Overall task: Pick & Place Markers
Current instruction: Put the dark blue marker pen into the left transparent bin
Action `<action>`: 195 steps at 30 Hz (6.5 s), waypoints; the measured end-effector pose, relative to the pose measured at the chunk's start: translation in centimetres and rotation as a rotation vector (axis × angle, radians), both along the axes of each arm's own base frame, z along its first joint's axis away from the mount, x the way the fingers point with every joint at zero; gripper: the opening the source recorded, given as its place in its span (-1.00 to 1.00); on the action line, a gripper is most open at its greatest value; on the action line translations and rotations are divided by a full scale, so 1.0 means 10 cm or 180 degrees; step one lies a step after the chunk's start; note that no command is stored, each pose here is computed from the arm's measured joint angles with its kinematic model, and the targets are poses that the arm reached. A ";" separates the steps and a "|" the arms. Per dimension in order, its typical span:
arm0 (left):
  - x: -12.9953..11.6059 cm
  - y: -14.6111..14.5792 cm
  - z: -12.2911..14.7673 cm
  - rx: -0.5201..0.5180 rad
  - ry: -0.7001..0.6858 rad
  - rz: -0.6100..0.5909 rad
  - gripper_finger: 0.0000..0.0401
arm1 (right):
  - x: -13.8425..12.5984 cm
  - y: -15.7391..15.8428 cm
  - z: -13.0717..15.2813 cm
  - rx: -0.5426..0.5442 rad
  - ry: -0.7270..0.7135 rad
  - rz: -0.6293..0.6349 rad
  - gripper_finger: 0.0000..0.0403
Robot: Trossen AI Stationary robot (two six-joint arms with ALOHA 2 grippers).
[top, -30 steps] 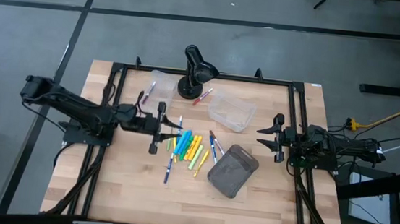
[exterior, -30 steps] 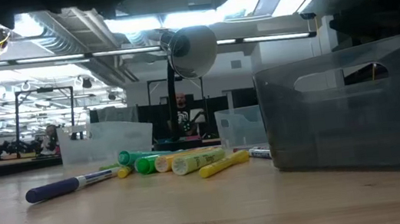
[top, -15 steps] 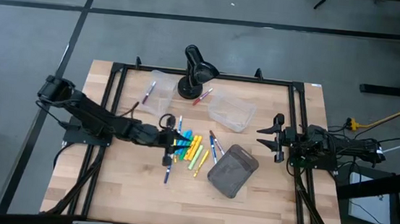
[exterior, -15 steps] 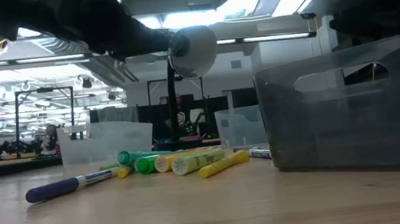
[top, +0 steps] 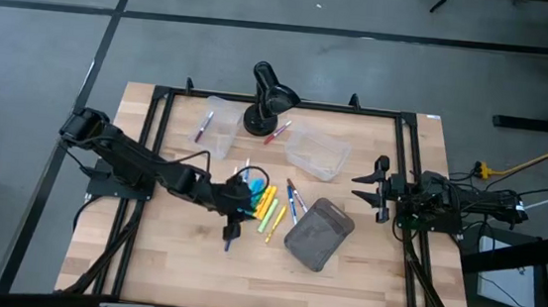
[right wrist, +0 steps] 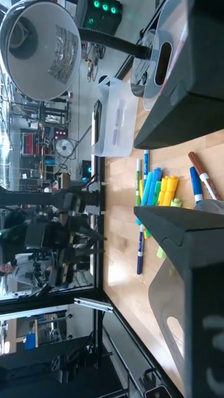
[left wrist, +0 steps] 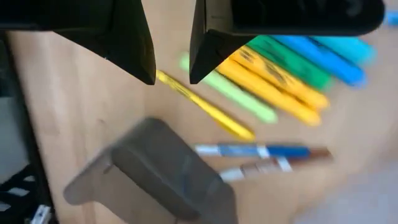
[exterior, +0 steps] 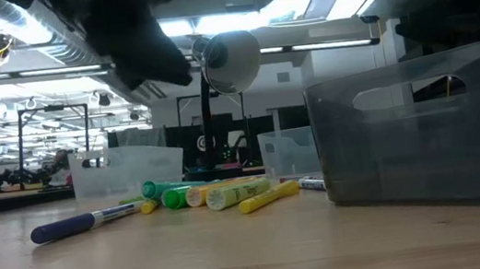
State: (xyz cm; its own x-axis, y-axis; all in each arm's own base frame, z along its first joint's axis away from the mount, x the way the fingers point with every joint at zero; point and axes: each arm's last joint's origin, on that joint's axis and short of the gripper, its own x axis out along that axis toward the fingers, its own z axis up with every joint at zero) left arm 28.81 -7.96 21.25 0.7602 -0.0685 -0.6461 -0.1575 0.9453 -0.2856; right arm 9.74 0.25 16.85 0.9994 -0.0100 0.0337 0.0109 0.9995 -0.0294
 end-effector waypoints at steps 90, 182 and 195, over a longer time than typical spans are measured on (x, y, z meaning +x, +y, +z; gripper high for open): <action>-0.37 -0.16 -0.82 -0.0365 0.2547 0.1701 -0.76 | 0.00 0.00 0.00 0.0000 -0.0001 -0.0001 -0.22; -1.06 1.77 0.47 0.1215 0.0147 0.2807 -0.87 | 0.00 0.00 0.00 0.0000 -0.0001 -0.0002 -0.22; -0.99 2.13 0.12 0.0848 0.0678 0.2908 -0.87 | 0.00 0.00 0.00 0.0000 -0.0001 -0.0001 -0.22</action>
State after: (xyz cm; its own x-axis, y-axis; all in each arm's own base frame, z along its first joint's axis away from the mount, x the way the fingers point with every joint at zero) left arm 18.92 13.33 22.49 0.3133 0.6576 -0.6851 -0.8856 0.4627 0.0392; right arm 9.74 0.25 16.86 0.9994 -0.0103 0.0340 0.0113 0.9995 -0.0293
